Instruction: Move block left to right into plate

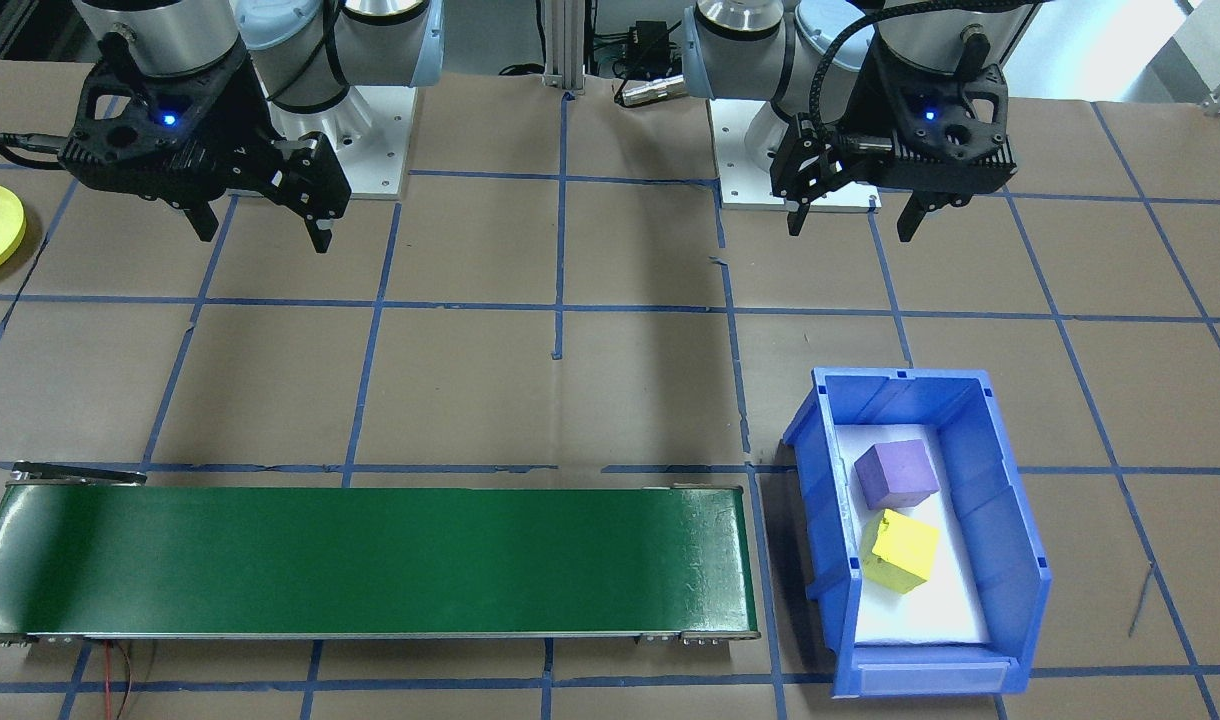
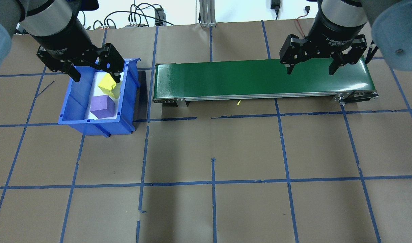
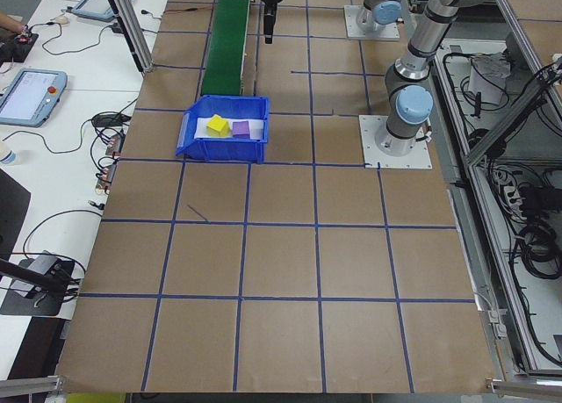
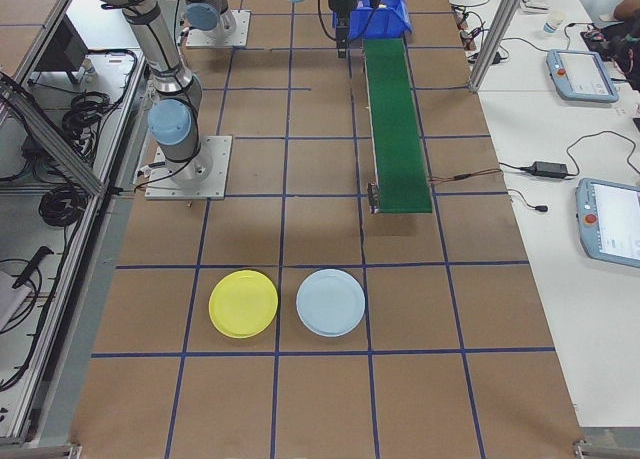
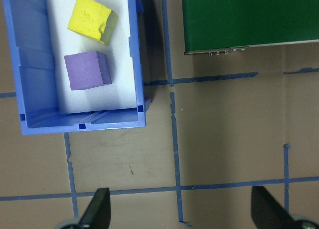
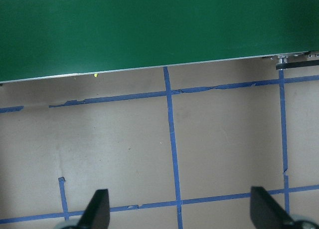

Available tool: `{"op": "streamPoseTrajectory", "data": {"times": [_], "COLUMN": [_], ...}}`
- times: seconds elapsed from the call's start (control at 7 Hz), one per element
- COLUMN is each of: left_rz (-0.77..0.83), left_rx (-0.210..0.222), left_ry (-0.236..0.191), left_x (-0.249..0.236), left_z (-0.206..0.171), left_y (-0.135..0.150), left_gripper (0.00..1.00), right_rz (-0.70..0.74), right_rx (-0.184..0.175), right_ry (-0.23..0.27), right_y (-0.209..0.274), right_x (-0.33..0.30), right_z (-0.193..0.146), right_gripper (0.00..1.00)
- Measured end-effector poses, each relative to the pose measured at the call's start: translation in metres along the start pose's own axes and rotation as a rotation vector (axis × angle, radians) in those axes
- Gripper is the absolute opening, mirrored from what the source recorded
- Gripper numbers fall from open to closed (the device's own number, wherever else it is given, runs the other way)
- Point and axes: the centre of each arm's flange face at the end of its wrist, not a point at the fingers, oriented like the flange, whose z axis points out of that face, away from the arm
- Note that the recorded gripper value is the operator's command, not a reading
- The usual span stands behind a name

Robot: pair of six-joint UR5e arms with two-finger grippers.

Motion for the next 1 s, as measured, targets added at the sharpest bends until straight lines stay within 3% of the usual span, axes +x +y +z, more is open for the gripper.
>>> {"op": "streamPoseTrajectory", "data": {"times": [0.43,0.71,1.0], "left_rz": [-0.001,0.014,0.01], "left_rx": [-0.006,-0.031,-0.034], "left_ry": [-0.008,-0.038,-0.046], "left_x": [0.0,-0.016,-0.07], "left_z": [-0.002,0.012,0.054], "left_y": [-0.01,-0.02,-0.069], "left_gripper": [1.0,1.0,1.0], "right_rz": [0.0,0.0,0.001], "right_rx": [0.0,0.0,-0.002], "right_ry": [0.0,0.0,0.0], "right_y": [0.0,0.0,0.0], "right_x": [0.0,0.0,0.0], "right_z": [0.0,0.0,0.001], "right_gripper": [1.0,1.0,1.0]}}
